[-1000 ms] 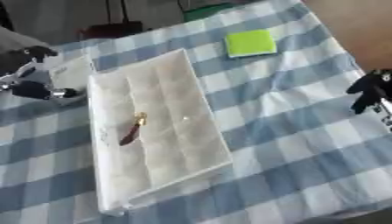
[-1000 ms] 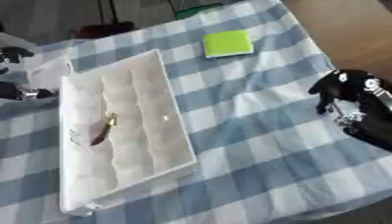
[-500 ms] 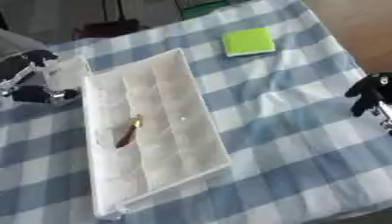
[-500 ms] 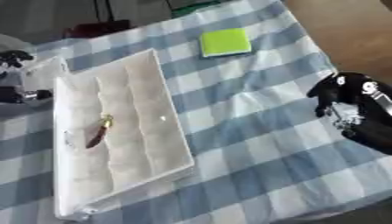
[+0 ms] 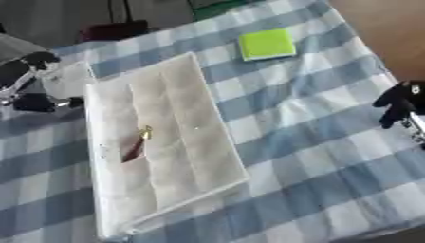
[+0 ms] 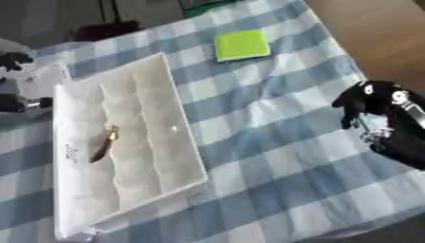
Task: Pick up objects on the table and place them in the box.
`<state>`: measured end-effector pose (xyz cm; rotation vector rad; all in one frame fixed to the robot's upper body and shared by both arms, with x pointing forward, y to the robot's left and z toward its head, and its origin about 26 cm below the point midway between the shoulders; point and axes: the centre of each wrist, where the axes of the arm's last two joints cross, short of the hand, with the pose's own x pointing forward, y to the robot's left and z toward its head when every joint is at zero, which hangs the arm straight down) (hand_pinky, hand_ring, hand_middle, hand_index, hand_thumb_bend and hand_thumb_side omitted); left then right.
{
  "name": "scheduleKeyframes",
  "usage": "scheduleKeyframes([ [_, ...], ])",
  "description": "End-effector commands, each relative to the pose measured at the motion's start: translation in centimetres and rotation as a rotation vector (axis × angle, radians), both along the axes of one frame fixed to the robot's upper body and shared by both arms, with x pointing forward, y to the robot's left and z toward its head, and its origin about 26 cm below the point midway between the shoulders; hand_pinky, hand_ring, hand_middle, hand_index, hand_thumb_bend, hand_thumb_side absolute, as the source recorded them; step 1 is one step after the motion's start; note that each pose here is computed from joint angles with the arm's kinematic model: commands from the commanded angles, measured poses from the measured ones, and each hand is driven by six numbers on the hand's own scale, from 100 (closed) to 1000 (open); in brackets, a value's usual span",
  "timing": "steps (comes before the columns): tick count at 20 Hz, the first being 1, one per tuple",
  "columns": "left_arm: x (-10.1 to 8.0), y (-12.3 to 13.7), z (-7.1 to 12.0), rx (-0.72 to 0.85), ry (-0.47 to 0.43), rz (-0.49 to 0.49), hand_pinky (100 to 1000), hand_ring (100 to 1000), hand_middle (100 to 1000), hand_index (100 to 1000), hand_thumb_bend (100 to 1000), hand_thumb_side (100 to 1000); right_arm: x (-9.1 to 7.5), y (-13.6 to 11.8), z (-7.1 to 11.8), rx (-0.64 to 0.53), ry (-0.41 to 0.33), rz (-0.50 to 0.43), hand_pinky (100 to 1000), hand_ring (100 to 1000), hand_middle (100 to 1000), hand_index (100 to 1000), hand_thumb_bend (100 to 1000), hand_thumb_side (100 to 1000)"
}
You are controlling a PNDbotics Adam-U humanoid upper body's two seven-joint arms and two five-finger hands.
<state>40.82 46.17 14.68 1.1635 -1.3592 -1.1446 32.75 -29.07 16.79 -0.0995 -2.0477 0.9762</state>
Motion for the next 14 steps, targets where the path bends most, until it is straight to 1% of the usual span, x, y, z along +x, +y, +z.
scheduleKeyframes([
  [1,-0.32,1.03,1.52,0.017,-0.056,0.027,859,851,947,957,819,718,-0.13,-0.1,1.12,-0.021,-0.042,-0.003,534,449,603,662,100,585],
  [3,-0.38,1.07,1.33,0.015,-0.071,0.032,860,852,948,958,816,717,-0.13,-0.06,1.16,-0.023,-0.045,-0.003,534,449,603,662,100,586],
  [4,-0.39,1.07,1.25,0.013,-0.076,0.033,857,853,946,958,816,700,-0.13,-0.06,1.18,-0.024,-0.046,-0.003,534,449,603,662,100,581],
  [9,-0.42,1.17,1.09,0.002,-0.089,0.038,851,852,947,958,789,712,-0.15,-0.03,1.24,-0.027,-0.054,-0.005,534,449,603,663,100,589],
  [14,-0.42,1.27,1.07,-0.009,-0.069,0.026,853,842,942,959,776,741,-0.11,0.07,1.36,-0.03,-0.061,-0.003,534,448,603,663,100,591],
])
